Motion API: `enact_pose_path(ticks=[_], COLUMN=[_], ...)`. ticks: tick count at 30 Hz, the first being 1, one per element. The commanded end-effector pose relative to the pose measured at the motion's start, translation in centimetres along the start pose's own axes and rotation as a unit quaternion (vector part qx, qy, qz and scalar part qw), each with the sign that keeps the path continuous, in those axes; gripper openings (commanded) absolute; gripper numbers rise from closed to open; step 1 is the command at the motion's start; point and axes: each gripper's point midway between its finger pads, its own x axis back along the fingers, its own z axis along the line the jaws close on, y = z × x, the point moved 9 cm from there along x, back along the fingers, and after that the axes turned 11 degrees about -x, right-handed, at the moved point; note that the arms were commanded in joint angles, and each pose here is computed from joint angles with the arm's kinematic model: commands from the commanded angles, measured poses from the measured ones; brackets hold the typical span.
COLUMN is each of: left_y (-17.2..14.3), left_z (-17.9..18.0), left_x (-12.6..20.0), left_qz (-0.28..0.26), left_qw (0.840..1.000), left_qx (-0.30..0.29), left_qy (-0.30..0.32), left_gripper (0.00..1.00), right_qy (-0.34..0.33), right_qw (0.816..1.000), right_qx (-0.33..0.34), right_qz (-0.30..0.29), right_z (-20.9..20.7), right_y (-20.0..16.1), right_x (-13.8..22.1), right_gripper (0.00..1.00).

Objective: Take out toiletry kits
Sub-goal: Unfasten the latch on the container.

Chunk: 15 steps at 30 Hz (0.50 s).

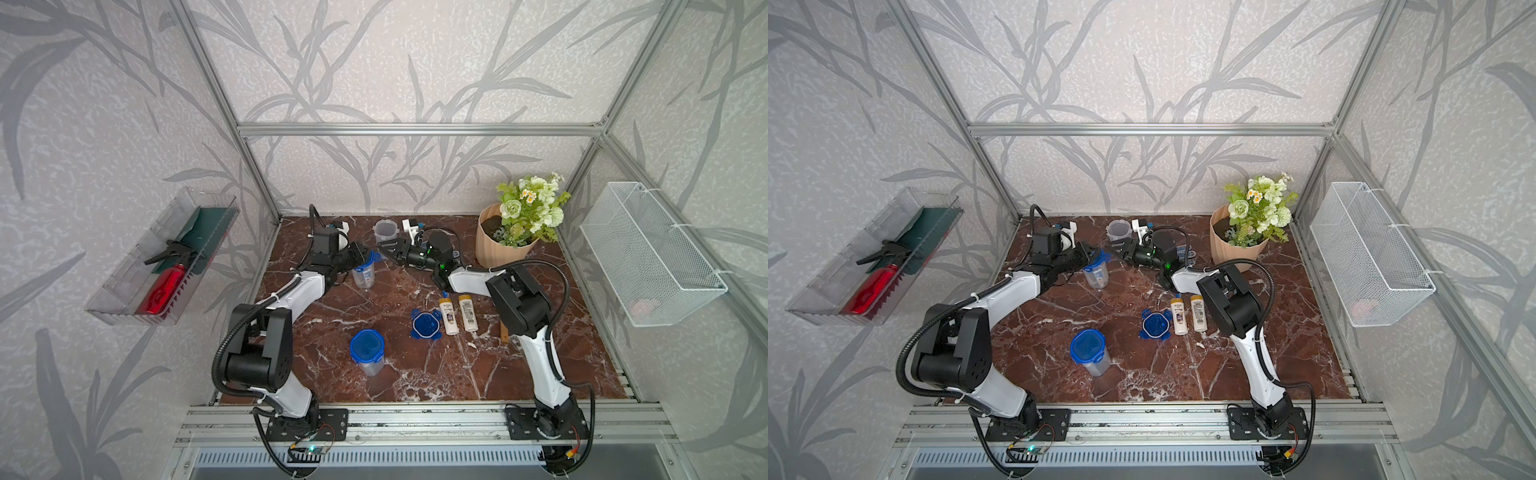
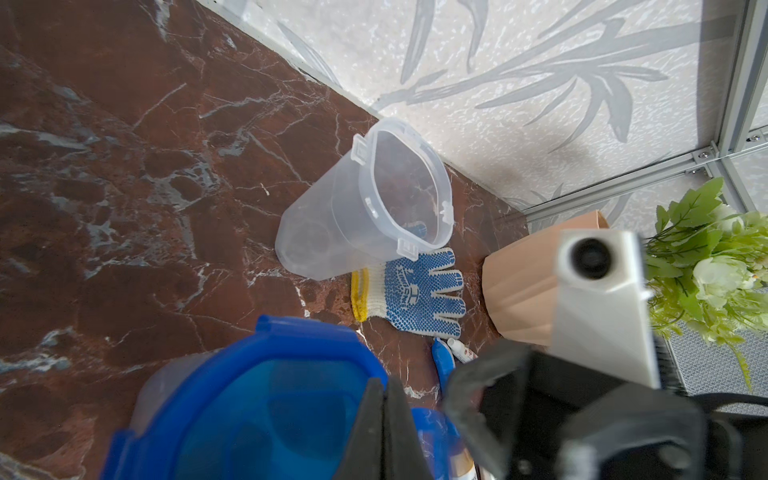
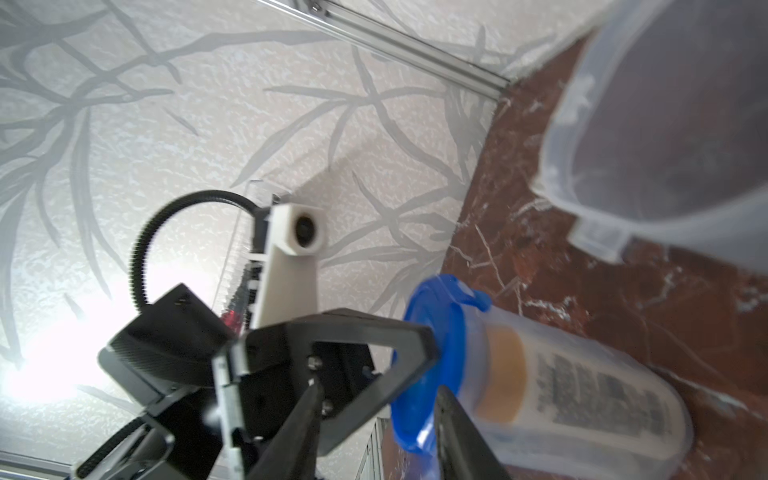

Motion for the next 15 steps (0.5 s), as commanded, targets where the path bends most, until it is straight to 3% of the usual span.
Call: enact_pose_path(ticks=[1, 4, 9, 12, 15], left_y=[-13.7, -12.7, -9.2, -6.7, -3.7], left_z=[7.7, 7.0, 5.1, 3.6, 1.6], left_x=[1.2, 1.2, 1.6, 1.7, 2.0], left_qz=[0.29, 0.279, 0.239, 0.209, 0.175], left_qw=[0.926, 0.932, 0.947, 0.958, 0.97], left_qx=[0.136, 0.137, 0.13, 0.13, 0.122], left_qy=[0.2, 0.188, 0.169, 0.145, 0.12], left_gripper=[0.0, 0.0, 0.01, 0.11, 0.28], right_qy=[0.08, 0.058, 0.003, -0.063, -0.158], right_qw=[0.993, 0.994, 0.993, 0.988, 0.968], right_qx=[0.085, 0.092, 0.121, 0.141, 0.196], right_qz=[-0.012, -0.008, 0.0, 0.005, 0.022], right_z=[7.1, 7.1, 6.9, 6.0, 5.2], right_y=[0.8, 0.6, -0.6, -1.6, -3.3], right_x=[0.6, 1.0, 2.1, 2.9, 3.0], right_gripper=[0.44, 0.41, 0.16, 0.03, 0.0])
